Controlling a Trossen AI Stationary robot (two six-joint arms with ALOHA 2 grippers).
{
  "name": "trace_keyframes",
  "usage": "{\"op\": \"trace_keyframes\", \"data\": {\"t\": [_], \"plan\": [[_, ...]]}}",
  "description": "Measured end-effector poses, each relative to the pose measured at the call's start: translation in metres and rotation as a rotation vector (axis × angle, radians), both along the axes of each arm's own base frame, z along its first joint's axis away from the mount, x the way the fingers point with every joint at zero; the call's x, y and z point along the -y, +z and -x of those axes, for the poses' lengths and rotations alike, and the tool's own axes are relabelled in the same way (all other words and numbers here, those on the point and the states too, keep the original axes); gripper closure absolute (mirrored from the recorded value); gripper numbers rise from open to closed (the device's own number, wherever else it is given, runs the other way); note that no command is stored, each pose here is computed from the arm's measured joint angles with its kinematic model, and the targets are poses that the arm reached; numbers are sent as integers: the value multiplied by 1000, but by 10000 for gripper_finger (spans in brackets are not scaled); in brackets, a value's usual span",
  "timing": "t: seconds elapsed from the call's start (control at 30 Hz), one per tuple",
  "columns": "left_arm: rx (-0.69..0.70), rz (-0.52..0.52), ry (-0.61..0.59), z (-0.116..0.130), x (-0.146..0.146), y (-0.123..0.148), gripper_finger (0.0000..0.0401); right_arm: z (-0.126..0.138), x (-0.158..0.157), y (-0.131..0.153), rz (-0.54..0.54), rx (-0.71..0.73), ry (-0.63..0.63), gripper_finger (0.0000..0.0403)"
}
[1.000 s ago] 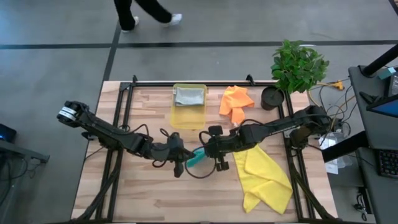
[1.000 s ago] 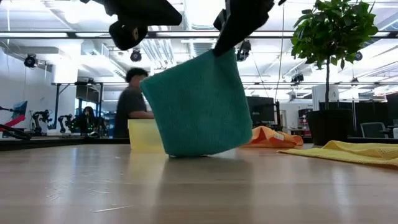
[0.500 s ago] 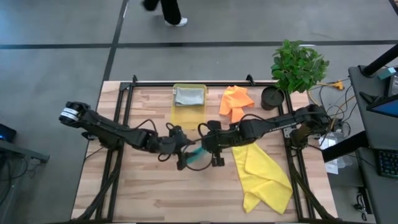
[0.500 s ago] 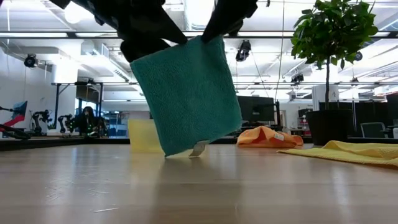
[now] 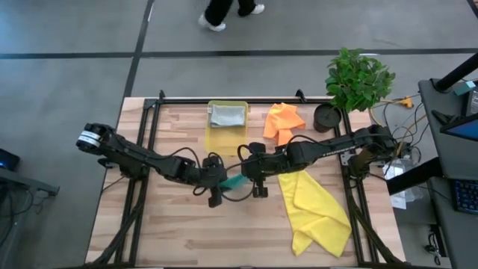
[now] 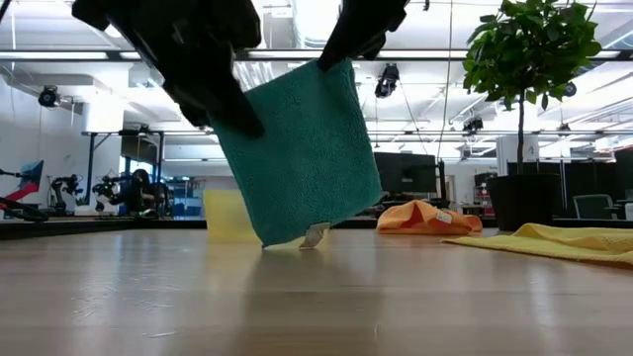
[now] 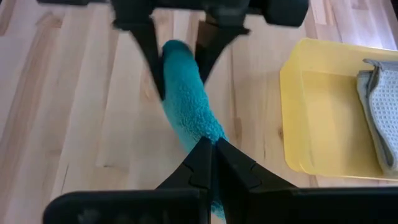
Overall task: Fold microfiber towels
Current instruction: Put the folded light blue microfiber cloth into the yellow bin
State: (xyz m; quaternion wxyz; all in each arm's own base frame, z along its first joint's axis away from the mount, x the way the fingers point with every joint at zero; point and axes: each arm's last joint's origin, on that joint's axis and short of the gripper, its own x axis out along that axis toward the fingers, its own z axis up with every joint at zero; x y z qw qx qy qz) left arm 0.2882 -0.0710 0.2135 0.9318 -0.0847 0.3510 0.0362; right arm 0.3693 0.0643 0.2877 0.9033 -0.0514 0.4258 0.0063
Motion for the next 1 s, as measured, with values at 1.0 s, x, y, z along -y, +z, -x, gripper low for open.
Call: {"op": "trace_keyframes", "data": {"t": [1.0], "plan": [[36,-503,180,65,-124,88,401,-11,131,56,260,143,-206,394]]}}
